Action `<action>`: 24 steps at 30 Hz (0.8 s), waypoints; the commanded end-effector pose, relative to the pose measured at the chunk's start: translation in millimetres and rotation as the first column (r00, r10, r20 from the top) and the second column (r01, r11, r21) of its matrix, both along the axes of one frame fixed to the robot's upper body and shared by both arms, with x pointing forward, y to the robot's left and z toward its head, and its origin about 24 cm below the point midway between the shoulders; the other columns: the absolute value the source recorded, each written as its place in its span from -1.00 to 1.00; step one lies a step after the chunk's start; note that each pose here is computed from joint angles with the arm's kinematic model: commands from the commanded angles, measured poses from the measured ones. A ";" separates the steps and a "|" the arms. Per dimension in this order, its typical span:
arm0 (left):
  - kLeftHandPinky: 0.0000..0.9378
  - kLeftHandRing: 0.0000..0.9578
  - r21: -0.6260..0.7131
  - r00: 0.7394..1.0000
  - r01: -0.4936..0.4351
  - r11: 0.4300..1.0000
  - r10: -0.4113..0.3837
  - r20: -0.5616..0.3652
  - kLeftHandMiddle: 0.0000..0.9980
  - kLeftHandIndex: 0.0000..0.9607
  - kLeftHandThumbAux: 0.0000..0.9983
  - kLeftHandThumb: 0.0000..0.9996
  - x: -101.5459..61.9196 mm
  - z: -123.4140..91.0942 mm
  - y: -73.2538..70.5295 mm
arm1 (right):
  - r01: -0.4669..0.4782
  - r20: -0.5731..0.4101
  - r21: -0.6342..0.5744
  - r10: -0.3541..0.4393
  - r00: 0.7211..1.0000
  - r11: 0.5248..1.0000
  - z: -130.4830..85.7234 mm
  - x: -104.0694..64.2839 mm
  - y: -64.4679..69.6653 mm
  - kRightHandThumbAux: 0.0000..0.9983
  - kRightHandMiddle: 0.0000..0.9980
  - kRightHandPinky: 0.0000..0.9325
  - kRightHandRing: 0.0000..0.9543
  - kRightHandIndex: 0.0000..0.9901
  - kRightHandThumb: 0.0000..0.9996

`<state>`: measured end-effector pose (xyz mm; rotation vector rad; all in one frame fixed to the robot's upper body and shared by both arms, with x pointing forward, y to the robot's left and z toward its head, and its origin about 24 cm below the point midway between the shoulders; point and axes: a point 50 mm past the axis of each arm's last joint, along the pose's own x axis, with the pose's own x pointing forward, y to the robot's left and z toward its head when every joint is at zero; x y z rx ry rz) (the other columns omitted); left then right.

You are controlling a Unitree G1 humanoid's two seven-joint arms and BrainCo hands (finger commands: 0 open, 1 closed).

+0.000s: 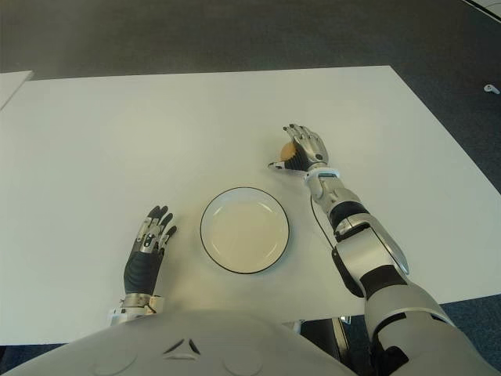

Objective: Put the apples into the plate.

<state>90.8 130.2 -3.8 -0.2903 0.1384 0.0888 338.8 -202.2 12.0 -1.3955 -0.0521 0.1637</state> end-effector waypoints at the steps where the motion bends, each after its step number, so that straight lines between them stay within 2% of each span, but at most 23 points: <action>1: -0.99 -1.00 -0.044 1.000 -0.025 0.999 0.026 0.017 -1.00 -1.00 -0.37 -0.89 1.2 2.2 -10.5 | -0.010 -0.142 -0.078 -0.001 0.990 0.997 -25.9 -17.8 -9.4 0.02 -0.80 -0.71 -0.82 -0.86 -0.27; 9: -0.96 -1.00 -0.041 0.999 -0.033 0.999 0.035 0.041 -1.00 -1.00 -0.35 -0.89 2.3 5.0 -13.3 | -0.013 -0.135 -0.105 -0.001 0.991 0.994 -21.6 -14.1 -11.8 0.04 -0.69 -0.58 -0.70 -0.76 -0.28; 12: -0.96 -1.00 -0.051 0.998 -0.038 0.998 0.040 0.049 -1.00 -1.00 -0.34 -0.89 2.8 6.0 -14.4 | -0.007 -0.129 -0.109 -0.007 0.992 0.994 -19.4 -11.4 -10.9 0.03 -0.49 -0.39 -0.49 -0.58 -0.28; 15: -0.96 -1.00 -0.059 0.998 -0.042 0.997 0.045 0.054 -1.00 -1.00 -0.34 -0.89 3.0 6.8 -15.3 | -0.010 -0.122 -0.112 -0.004 0.993 0.994 -16.2 -8.0 -8.9 0.05 -0.04 0.04 -0.02 -0.23 -0.25; 18: -0.96 -1.00 -0.065 0.997 -0.045 0.997 0.049 0.059 -1.00 -1.00 -0.34 -0.89 2.9 7.5 -15.7 | -0.019 -0.113 -0.128 0.004 0.994 0.992 -15.0 -8.8 -12.6 0.11 0.21 0.33 0.23 0.00 -0.19; 21: -0.96 -1.00 -0.067 0.997 -0.047 0.997 0.051 0.062 -1.00 -1.00 -0.33 -0.89 1.8 8.5 -15.6 | -0.014 -0.110 -0.149 -0.002 0.994 0.989 -15.1 -9.1 -15.2 0.32 0.32 0.42 0.33 -0.08 0.21; 24: -0.96 -1.00 -0.065 0.997 -0.047 0.997 0.052 0.064 -0.99 -1.00 -0.32 -0.89 0.3 10.2 -16.0 | -0.005 -0.101 -0.158 -0.011 0.995 0.987 -14.7 -8.5 -15.2 0.39 0.39 0.43 0.38 -0.10 0.34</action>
